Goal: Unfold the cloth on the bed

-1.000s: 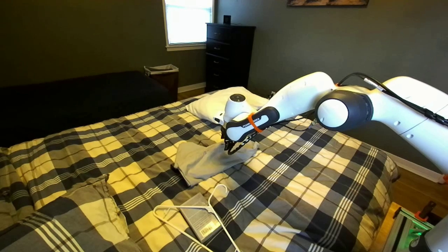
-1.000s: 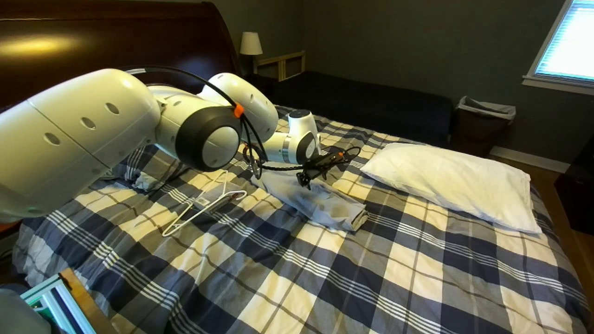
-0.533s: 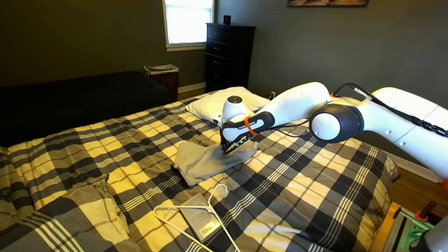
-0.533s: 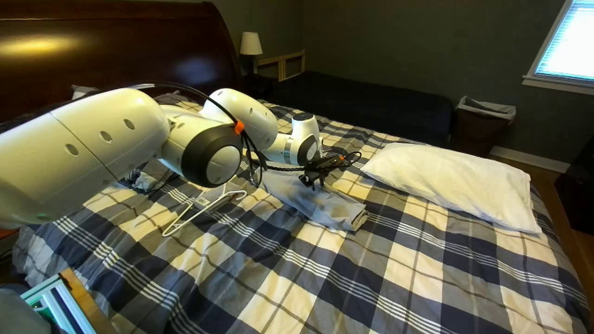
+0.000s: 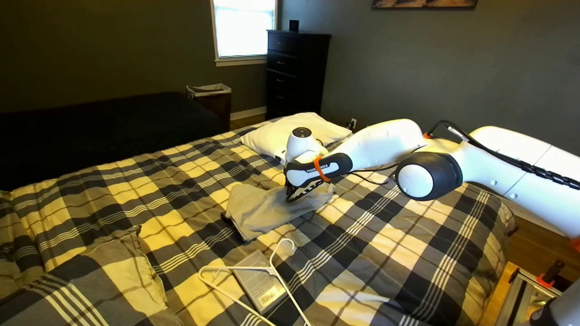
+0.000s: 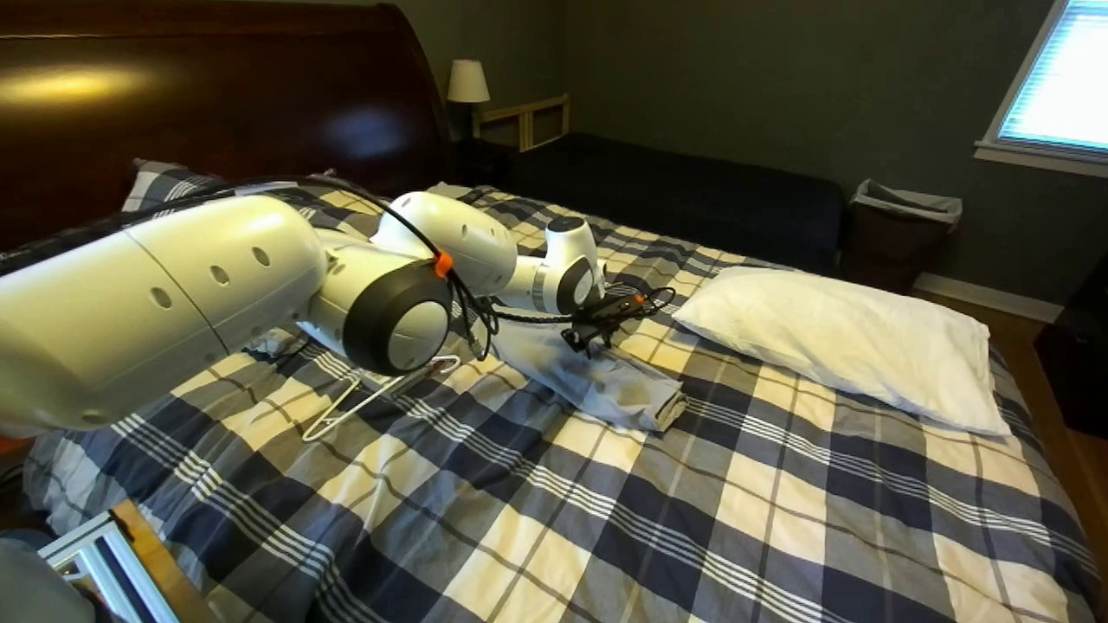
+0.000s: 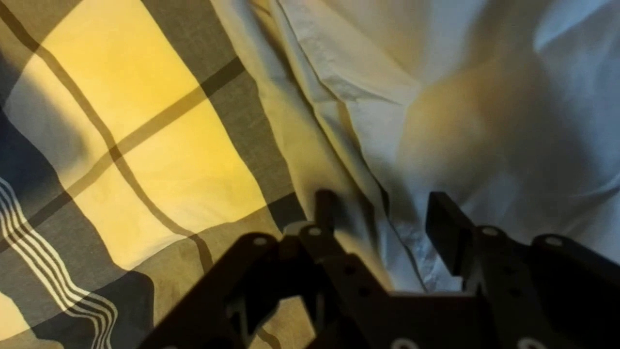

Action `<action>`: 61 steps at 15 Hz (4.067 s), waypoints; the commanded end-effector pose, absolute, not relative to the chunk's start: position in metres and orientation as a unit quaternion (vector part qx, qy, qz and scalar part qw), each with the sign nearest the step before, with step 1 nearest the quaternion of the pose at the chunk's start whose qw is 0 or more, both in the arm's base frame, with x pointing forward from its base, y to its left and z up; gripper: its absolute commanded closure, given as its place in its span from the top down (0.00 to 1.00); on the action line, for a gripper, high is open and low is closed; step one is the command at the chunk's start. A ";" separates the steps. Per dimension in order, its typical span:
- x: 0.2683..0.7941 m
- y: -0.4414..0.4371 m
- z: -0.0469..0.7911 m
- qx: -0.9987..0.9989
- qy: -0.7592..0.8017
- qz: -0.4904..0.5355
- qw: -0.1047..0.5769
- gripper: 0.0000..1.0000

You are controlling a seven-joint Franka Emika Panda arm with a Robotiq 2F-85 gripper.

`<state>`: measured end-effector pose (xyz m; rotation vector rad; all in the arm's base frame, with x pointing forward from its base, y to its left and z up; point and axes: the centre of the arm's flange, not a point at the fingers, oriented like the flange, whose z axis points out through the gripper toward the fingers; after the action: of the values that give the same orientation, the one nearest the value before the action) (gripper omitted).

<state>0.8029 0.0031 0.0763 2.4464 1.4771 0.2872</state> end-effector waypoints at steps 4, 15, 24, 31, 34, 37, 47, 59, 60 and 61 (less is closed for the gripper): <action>0.834 0.006 0.056 0.852 0.498 0.091 0.133 0.05; 0.815 0.012 0.066 0.860 0.484 0.089 0.136 0.52; 0.799 0.027 0.067 0.866 0.469 0.094 0.146 0.79; 0.793 0.025 0.070 0.876 0.445 0.100 0.157 0.28; 0.787 0.024 0.075 0.878 0.433 0.112 0.168 0.06; 0.782 0.022 0.082 0.880 0.419 0.130 0.181 0.00; 0.745 0.018 0.109 0.815 0.473 0.240 0.233 0.00; 0.650 0.000 0.091 0.675 0.646 0.281 0.219 0.00; 0.639 -0.005 0.093 0.672 0.642 0.294 0.224 0.00; 0.627 -0.009 0.096 0.669 0.634 0.313 0.231 0.00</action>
<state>0.6978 -0.0021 0.0736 1.8674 1.7618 0.8155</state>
